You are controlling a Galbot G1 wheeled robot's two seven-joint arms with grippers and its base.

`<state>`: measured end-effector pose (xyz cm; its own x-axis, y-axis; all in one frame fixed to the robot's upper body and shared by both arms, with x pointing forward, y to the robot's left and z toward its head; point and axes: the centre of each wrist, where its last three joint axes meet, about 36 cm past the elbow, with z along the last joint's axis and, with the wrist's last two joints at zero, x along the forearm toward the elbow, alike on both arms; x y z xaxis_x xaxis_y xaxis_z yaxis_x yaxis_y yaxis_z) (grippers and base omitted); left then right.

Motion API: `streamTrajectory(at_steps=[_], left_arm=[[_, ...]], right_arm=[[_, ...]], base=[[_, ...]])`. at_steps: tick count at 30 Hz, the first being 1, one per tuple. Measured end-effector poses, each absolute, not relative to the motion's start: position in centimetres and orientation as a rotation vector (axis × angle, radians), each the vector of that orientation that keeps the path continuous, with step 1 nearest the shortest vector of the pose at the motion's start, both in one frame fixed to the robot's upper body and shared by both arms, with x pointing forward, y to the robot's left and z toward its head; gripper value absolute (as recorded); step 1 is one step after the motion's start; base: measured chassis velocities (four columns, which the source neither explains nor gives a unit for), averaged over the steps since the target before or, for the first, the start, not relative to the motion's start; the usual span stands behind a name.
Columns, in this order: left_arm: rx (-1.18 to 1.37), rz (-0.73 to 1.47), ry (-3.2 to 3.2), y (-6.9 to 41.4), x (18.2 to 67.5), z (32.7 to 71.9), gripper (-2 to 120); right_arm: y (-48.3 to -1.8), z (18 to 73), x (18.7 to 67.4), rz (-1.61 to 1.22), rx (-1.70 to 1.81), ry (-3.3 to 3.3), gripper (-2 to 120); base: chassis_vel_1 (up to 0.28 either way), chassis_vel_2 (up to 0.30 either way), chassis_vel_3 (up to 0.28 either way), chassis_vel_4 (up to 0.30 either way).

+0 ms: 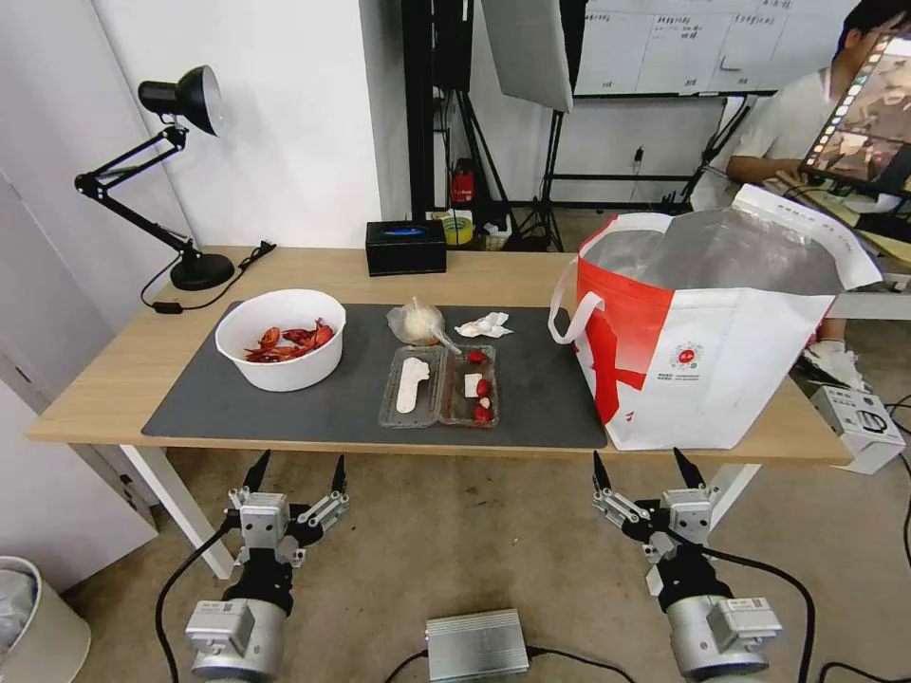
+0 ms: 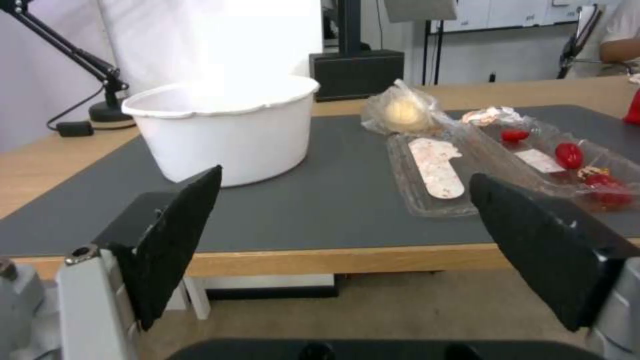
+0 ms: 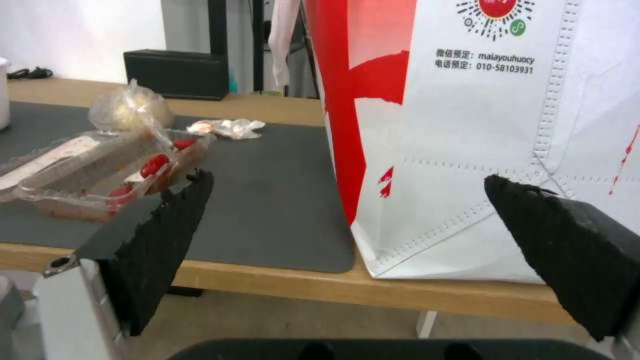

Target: Pick up the trash from the table and place it into the takeout bag.

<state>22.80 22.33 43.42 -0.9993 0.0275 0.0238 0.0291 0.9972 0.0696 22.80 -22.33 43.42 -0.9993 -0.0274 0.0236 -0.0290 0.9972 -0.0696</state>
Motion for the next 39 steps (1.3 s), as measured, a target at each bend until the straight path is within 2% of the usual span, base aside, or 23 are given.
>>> streamTrajectory(at_steps=[23,32,33,39], left_arm=[[-0.041,-0.103,-3.110,22.3,22.8,43.4,100],[0.028,0.012,-3.014,22.0,23.1,44.0,100],[0.075,0.112,-2.916,21.6,23.3,44.7,100],[0.106,0.211,-2.793,21.2,23.6,45.5,100]], right_arm=[[-22.4,43.4,22.9,0.105,0.054,-3.100,100],[-22.8,43.6,24.2,0.072,0.167,-2.970,100],[-23.1,43.8,25.2,0.047,0.256,-2.855,100],[-22.7,43.3,26.6,0.018,0.344,-2.797,100]], base=[[0.000,0.000,0.000,0.000],[0.000,0.000,0.000,0.000],[0.000,0.000,0.000,0.000],[0.000,0.000,0.000,0.000]])
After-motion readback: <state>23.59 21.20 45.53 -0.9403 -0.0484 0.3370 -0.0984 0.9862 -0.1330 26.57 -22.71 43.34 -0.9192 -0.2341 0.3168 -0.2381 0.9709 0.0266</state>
